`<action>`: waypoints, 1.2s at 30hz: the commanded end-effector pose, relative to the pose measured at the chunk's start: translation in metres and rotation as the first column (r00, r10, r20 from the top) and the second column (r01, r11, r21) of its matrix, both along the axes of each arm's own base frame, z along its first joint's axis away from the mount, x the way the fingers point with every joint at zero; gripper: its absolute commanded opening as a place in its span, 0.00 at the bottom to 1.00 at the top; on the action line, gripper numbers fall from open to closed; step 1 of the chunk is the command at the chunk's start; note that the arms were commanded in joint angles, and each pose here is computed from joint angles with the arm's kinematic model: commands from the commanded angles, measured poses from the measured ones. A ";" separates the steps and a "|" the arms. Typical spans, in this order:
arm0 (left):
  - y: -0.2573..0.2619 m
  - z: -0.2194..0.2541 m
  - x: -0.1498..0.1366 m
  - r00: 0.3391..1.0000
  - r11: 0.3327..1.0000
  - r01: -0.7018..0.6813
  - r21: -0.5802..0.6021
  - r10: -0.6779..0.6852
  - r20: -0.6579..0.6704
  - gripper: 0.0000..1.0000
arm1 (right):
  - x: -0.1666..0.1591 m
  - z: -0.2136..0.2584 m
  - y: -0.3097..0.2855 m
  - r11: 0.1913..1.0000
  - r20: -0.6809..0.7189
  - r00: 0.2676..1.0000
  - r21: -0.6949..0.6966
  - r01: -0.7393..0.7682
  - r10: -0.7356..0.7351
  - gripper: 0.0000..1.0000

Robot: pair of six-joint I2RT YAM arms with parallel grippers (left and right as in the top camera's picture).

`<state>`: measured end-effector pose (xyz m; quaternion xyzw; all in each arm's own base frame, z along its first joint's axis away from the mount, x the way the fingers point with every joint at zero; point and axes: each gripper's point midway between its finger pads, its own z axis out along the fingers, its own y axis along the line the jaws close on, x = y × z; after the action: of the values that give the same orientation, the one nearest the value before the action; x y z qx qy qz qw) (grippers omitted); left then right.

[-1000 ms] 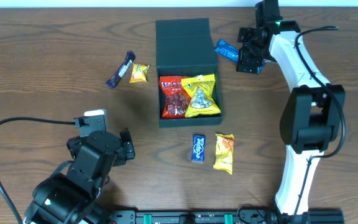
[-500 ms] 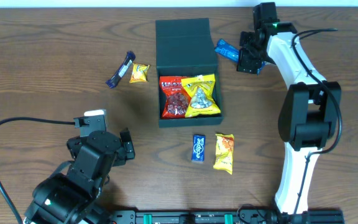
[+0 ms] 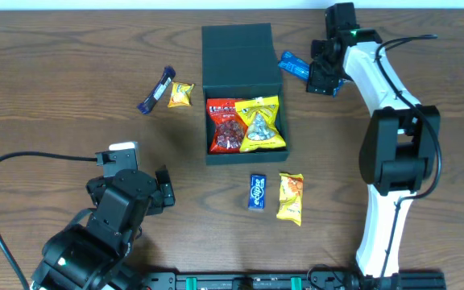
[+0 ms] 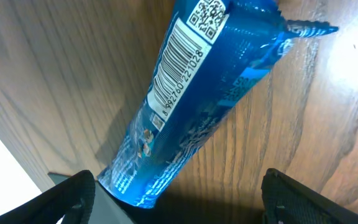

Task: Pack container
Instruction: 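Grasp the blue wrapped bar behind the box with the right gripper, then carry the blue bar over the box's back edge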

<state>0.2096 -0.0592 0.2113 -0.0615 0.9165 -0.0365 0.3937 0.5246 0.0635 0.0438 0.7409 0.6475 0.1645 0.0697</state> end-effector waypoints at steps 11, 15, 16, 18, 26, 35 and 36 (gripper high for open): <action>0.002 -0.001 0.000 1.000 1.000 -0.012 0.001 0.012 -0.001 0.95 | 0.001 -0.028 -0.001 0.999 -0.038 0.999 -0.032 0.003 -0.005 0.67; 0.002 -0.001 0.000 1.000 1.000 -0.012 0.002 0.012 -0.001 0.95 | 0.002 -0.028 -0.006 0.998 -0.033 0.999 -0.065 0.005 -0.007 0.53; 0.002 -0.001 0.000 1.000 1.000 -0.012 0.001 0.012 -0.001 0.95 | 0.002 -0.028 -0.006 0.998 -0.032 0.999 -0.068 -0.004 0.002 0.47; 0.002 -0.001 0.000 1.000 1.000 -0.012 0.001 0.012 -0.001 0.95 | 0.001 -0.028 -0.007 0.997 -0.035 0.999 -0.072 -0.011 0.009 0.39; 0.002 -0.001 0.000 1.000 1.000 -0.012 0.002 0.012 -0.001 0.96 | 0.004 -0.027 -0.007 0.994 -0.022 0.998 -0.089 -0.057 0.055 0.21; 0.002 -0.001 0.000 1.000 1.000 -0.012 0.001 0.012 -0.001 0.95 | 0.020 -0.021 -0.005 0.949 0.045 0.961 -0.173 -0.262 0.274 0.12; 0.002 -0.001 0.000 1.000 1.000 -0.012 0.002 0.012 -0.001 0.95 | 0.020 -0.021 -0.004 0.933 0.045 0.947 -0.192 -0.306 0.319 0.11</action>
<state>0.2096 -0.0592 0.2113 -0.0615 0.9165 -0.0365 0.3937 0.5414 0.0571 0.0229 0.6602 0.7263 0.1520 0.1165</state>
